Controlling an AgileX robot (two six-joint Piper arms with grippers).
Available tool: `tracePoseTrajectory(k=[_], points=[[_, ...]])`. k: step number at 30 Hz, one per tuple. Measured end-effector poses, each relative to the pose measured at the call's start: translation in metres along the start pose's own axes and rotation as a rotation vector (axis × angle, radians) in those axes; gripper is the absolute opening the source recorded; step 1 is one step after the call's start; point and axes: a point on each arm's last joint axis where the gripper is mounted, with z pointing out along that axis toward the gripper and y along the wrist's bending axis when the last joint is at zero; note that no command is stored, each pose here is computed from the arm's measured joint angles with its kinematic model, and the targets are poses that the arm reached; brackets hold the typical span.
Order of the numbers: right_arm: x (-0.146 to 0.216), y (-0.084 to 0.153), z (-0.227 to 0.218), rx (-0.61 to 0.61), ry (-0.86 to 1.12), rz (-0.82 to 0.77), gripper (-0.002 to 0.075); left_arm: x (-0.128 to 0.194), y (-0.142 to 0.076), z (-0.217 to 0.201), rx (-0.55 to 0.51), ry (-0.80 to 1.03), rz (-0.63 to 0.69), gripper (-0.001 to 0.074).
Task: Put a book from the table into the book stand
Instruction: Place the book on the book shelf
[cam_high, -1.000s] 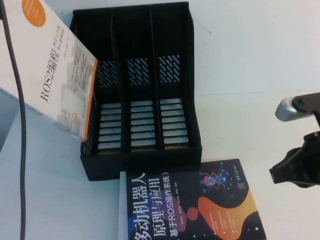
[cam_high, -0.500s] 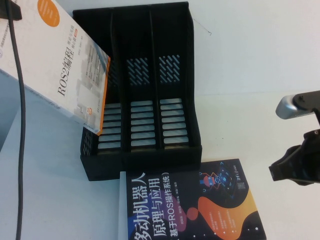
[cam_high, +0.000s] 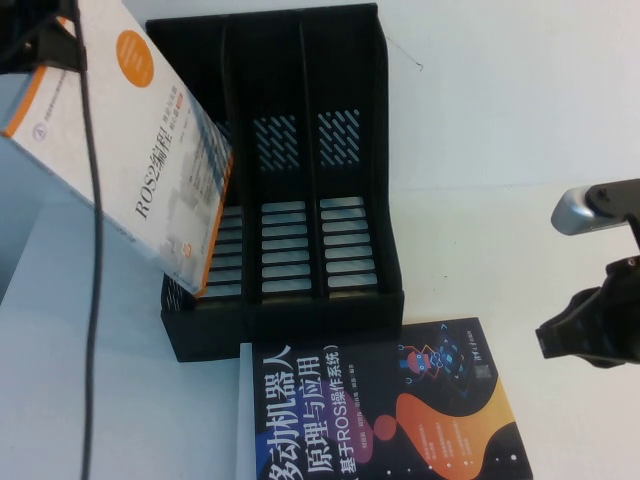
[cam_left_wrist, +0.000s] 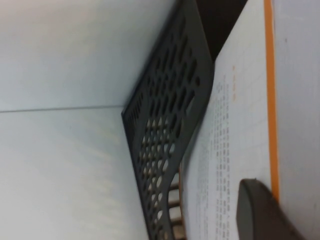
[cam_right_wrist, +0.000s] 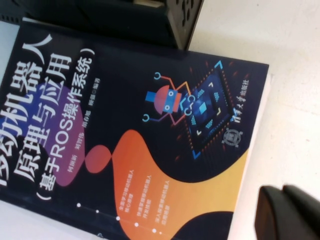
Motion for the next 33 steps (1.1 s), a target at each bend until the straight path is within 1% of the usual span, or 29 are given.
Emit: tracePoseTrajectory(k=[3, 6, 12, 14, 15, 16, 18, 20, 21, 23, 25, 28, 32, 33], points=[[0.0, 0.0, 0.002, -0.005, 0.002, 0.009, -0.0001, 0.005, -0.008, 0.016, -0.034, 0.046, 0.059, 0.0105], [0.0, 0.0, 0.006, -0.005, 0.015, 0.015, -0.0001, 0.009, -0.014, 0.032, -0.047, 0.086, 0.08, 0.0105], [0.0, 0.0, 0.007, -0.007, 0.016, 0.019, -0.0001, 0.014, -0.015, 0.052, -0.043, 0.129, 0.091, 0.0104], [0.0, 0.0, 0.007, -0.008, 0.013, 0.021, -0.0001, 0.013, -0.015, 0.053, -0.043, 0.127, 0.106, 0.0121], [0.0, 0.0, 0.007, -0.008, 0.014, 0.021, -0.0001, 0.013, -0.015, 0.054, -0.043, 0.123, 0.11, 0.0151], [0.0, 0.0, 0.007, -0.009, 0.013, 0.022, -0.0001, 0.011, -0.015, 0.054, -0.042, 0.111, 0.112, 0.0201], [0.0, 0.0, 0.007, -0.009, 0.013, 0.022, -0.0001, 0.009, -0.016, 0.053, -0.04, 0.09, 0.114, 0.0325], [0.0, 0.0, 0.006, -0.012, 0.022, 0.021, -0.0001, 0.008, -0.016, 0.052, -0.039, 0.084, 0.113, 0.0419], [-0.001, 0.001, 0.004, -0.01, 0.027, 0.012, -0.0001, 0.008, -0.016, 0.052, -0.039, 0.084, 0.113, 0.045], [-0.004, 0.002, -0.004, -0.004, 0.03, -0.013, -0.0001, 0.008, -0.015, 0.052, -0.047, 0.084, 0.119, 0.0468], [-0.009, 0.004, -0.018, 0.009, 0.013, -0.049, -0.0001, 0.009, -0.014, 0.052, -0.063, 0.09, 0.124, 0.0444], [-0.015, 0.007, -0.046, 0.039, -0.037, -0.08, -0.0001, 0.01, -0.011, 0.05, -0.098, 0.108, 0.125, 0.0335], [-0.012, 0.009, -0.087, 0.087, -0.126, -0.096, -0.0001, 0.009, -0.008, 0.035, -0.16, 0.099, 0.154, 0.0111], [-0.008, 0.009, -0.096, 0.102, -0.144, -0.096, -0.0001, 0.008, -0.009, 0.029, -0.173, 0.089, 0.163, 0.0073]])
